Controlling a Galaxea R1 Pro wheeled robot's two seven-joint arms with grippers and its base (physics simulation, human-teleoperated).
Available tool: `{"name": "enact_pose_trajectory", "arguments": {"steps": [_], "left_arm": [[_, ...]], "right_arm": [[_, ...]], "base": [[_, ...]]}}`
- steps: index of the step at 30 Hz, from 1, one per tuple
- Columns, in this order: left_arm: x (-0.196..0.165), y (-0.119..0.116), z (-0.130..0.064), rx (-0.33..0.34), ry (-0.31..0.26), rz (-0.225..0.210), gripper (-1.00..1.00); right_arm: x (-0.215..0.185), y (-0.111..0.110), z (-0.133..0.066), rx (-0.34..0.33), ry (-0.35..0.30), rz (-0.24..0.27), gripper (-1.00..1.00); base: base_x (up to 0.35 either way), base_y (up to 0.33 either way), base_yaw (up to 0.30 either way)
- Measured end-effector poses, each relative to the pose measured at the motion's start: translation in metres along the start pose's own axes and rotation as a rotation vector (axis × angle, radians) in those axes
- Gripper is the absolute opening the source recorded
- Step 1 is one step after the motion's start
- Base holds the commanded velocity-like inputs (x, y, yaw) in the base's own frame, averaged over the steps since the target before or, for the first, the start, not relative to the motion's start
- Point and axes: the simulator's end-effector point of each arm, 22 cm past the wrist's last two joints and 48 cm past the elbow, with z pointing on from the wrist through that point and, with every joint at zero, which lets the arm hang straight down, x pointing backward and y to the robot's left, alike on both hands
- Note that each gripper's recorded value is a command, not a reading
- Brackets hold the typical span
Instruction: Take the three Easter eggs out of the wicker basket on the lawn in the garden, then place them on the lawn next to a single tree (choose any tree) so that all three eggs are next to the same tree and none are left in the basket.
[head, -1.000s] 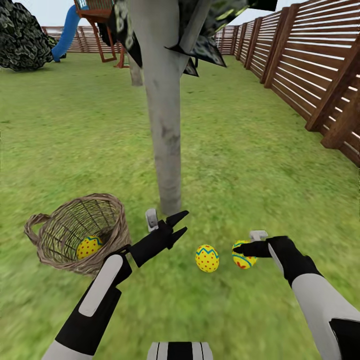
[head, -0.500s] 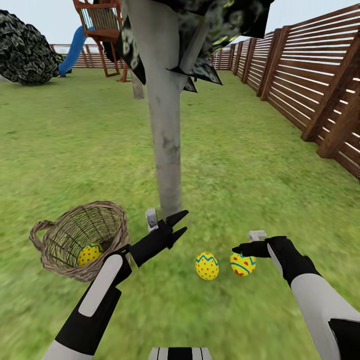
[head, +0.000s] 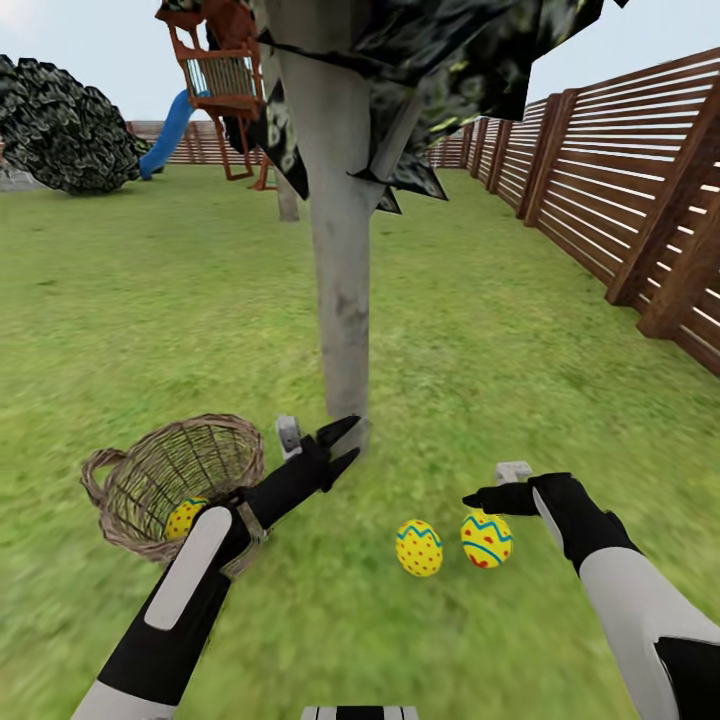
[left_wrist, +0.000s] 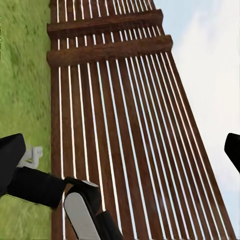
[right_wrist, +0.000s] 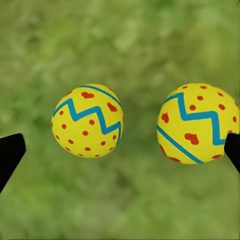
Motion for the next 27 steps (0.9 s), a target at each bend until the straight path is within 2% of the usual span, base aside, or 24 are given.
{"name": "enact_pose_trajectory", "arguments": {"steps": [5, 7, 16, 23, 27], "left_arm": [[-0.019, -0.011, -0.013, 0.016, -0.034, 0.004, 1.0], [-0.023, -0.019, -0.016, 0.035, -0.039, -0.009, 1.0], [-0.026, -0.04, -0.018, 0.057, -0.043, 0.001, 1.0], [-0.043, -0.051, -0.022, 0.051, -0.076, -0.008, 1.0], [-0.048, -0.055, -0.022, 0.051, -0.084, -0.008, 1.0]], "right_arm": [[-0.009, 0.001, -0.01, 0.004, -0.018, -0.003, 1.0], [-0.012, 0.002, -0.014, 0.006, -0.026, -0.003, 1.0], [-0.025, 0.006, -0.03, 0.005, -0.047, -0.007, 1.0], [-0.035, 0.009, -0.04, 0.002, -0.043, -0.007, 1.0], [-0.038, 0.02, -0.04, -0.011, -0.042, -0.011, 1.0]], "base": [[0.0, 0.0, 0.278], [0.0, 0.0, 0.289], [-0.138, 0.0, 0.291], [-0.014, 0.0, 0.292], [-0.001, 0.0, 0.292]]}}
